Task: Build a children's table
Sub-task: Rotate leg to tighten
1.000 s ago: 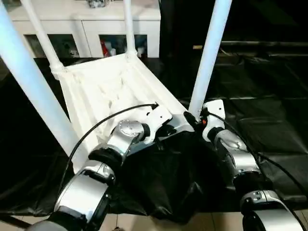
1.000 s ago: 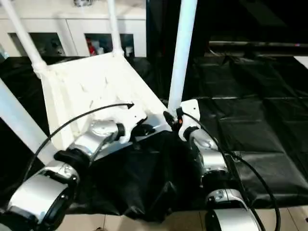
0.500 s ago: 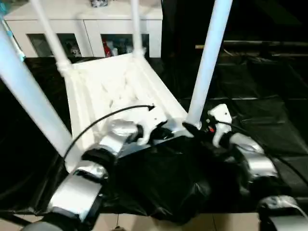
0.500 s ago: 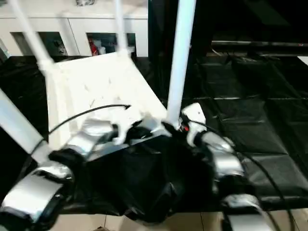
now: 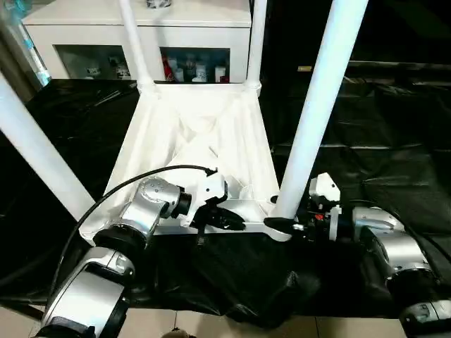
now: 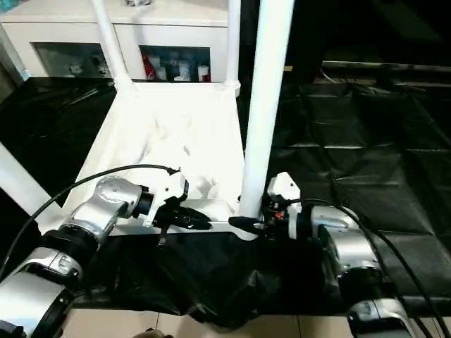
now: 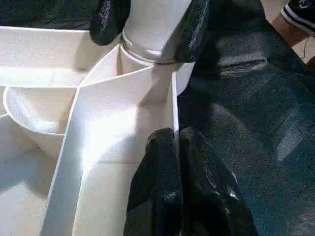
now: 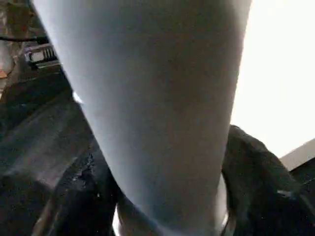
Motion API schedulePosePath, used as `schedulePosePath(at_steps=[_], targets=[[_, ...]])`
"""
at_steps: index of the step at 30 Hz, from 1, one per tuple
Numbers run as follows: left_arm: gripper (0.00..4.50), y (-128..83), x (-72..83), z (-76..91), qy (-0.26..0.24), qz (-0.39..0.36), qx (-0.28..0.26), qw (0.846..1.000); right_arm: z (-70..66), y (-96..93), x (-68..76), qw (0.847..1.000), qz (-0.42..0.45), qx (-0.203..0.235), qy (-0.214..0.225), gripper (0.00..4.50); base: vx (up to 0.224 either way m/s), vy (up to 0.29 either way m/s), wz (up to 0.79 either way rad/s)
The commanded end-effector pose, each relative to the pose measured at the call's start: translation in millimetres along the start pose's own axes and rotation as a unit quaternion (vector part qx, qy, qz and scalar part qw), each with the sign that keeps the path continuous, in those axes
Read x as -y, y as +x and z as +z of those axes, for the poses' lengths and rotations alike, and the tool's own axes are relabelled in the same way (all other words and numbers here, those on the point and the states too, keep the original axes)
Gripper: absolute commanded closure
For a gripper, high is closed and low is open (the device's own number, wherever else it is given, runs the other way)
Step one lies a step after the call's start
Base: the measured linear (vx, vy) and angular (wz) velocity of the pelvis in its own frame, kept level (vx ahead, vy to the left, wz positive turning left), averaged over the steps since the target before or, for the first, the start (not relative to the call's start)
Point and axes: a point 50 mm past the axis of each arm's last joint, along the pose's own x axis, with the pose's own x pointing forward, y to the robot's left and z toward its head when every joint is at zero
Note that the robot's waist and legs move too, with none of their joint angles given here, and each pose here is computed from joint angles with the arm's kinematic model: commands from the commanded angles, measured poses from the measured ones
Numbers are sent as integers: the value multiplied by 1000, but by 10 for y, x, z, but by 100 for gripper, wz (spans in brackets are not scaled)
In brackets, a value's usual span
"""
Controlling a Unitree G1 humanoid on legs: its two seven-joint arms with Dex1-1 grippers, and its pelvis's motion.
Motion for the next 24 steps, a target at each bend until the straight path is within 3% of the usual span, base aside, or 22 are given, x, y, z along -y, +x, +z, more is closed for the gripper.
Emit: schedulePosePath(at_steps=[1,5,8,9,13,15,18,19,20,22,24], targets=[[450,-7,4,70,16,-18,4,1000,33,-34,4,1000,3,1,-2,187,0,0,0],[450,12,-35,106,17,6,11,1000,4,6,-25,1000,6,1,4,196,0,0,0],[450,58,-102,144,14,56,19,998,-46,77,3,999,-40,-2,6,197,0,0,0],[450,88,-161,171,8,96,24,995,-106,132,55,996,-91,-14,11,198,0,0,0],[450,184,-271,251,-3,172,28,985,-195,271,176,973,-223,-17,53,198,0,0,0],[450,212,-284,268,-7,182,30,983,-203,302,188,968,-243,-16,65,198,0,0,0],[450,340,-327,342,-16,223,34,974,-232,425,247,941,-321,-13,106,198,0,0,0],[450,341,-328,343,-16,224,34,974,-232,427,247,941,-322,-13,107,198,0,0,0],[450,435,-340,393,-23,244,40,969,-208,540,250,930,-346,-9,121,198,0,0,0],[450,481,-339,415,-25,249,42,967,-187,607,236,930,-348,-11,117,198,0,0,0],[450,562,-314,453,-21,241,46,969,-108,749,178,944,-321,-10,83,198,0,0,0]])
